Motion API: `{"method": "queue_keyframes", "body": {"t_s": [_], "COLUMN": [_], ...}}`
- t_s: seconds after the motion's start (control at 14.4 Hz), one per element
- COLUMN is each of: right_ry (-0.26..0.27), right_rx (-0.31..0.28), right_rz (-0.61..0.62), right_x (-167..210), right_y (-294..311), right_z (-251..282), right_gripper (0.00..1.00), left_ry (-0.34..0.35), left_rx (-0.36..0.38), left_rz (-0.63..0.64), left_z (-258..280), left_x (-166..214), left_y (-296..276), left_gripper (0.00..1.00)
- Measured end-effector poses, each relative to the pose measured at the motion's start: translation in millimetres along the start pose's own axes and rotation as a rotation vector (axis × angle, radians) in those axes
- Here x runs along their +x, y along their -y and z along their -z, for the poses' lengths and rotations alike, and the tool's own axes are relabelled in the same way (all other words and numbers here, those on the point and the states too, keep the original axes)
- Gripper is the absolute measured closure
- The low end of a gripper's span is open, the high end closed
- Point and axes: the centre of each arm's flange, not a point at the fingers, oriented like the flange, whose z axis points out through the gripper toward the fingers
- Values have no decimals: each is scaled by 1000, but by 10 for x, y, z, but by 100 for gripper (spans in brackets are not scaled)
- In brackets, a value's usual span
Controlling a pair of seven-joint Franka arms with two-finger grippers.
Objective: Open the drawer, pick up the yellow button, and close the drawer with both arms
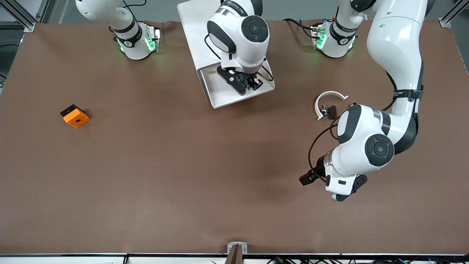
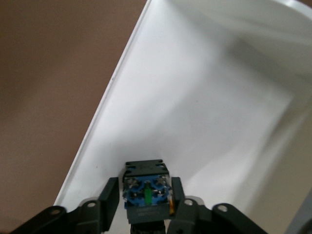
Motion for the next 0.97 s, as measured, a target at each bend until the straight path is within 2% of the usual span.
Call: {"method": "queue_keyframes", "body": {"t_s": [0.07,0.42,0.56,0.76,0.97], "right_ry": [2,3,6,36,48], "right_rx": [2,5,26,75,137], "right_rz": [0,-4,-20,11,113], "right_x": [-2,18,128,681,1692], "right_y": [0,3,27,31,-99], "right_z": [8,28,148,608,1034], "right_gripper": [59,59,59,59,59], "left_ry": [-8,-40,-42,-45,-39], "left_rx": [8,31,27,24,36], "left_rz": [-7,-36,-52,-91,-139], "left_z": [-6,1,35,87,60], "left_x": [-8,-49,-138,-387,-722], "left_y": [-5,-39,-105,-265,-397], "left_gripper": [0,0,0,0,0]}}
